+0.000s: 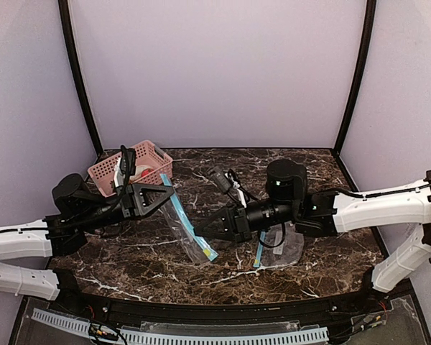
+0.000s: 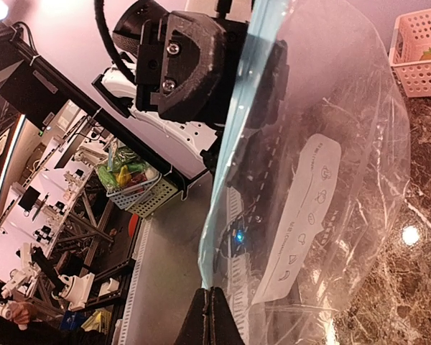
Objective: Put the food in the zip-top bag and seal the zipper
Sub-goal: Pass from the right arm to the left, then pass from the left arm to the right
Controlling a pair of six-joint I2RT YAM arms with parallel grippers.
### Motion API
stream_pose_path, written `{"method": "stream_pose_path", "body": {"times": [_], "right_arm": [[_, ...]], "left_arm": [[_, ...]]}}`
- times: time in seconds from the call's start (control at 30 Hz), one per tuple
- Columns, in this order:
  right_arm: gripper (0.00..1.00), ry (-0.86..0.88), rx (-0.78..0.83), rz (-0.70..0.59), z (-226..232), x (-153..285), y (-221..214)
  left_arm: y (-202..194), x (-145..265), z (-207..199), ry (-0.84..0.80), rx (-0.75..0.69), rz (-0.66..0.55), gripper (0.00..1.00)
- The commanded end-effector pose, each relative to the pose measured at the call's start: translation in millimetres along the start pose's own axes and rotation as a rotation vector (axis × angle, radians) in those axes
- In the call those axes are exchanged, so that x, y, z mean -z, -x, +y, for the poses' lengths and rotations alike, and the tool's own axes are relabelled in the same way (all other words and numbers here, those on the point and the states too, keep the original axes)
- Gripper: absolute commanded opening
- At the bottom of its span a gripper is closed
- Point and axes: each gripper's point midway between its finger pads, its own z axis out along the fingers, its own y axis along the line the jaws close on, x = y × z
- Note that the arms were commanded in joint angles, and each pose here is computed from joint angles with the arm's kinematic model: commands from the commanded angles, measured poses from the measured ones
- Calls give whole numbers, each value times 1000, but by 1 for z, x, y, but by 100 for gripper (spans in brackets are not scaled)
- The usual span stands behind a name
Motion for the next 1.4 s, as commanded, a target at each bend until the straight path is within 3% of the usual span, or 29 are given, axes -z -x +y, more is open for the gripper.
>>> {"method": "stream_pose_path", "body": {"times": [0.0,0.1,0.27,0.33,0.43,0.7,0.9,1.37], "right_arm": [[0,-16,2,18,-5,-2,0],[3,-54,5,11,-9,0,3],[45,-303,88,8,-26,1,15],[55,-427,125,20,-34,2,18],[61,-576,157,32,-47,1,23],[51,-793,188,68,-71,-17,19],[45,-838,184,115,-82,-35,11],[43,-846,153,167,-94,-60,-4]], "left_arm": [[4,-2,-5,-18,-8,-15,16],[1,-3,3,16,3,-5,7],[-7,-2,33,188,11,48,1],[-9,0,46,270,12,65,1],[-10,2,62,378,22,80,1],[-19,16,97,567,83,96,1],[-24,21,104,600,98,103,1],[-26,26,106,609,113,91,1]]}}
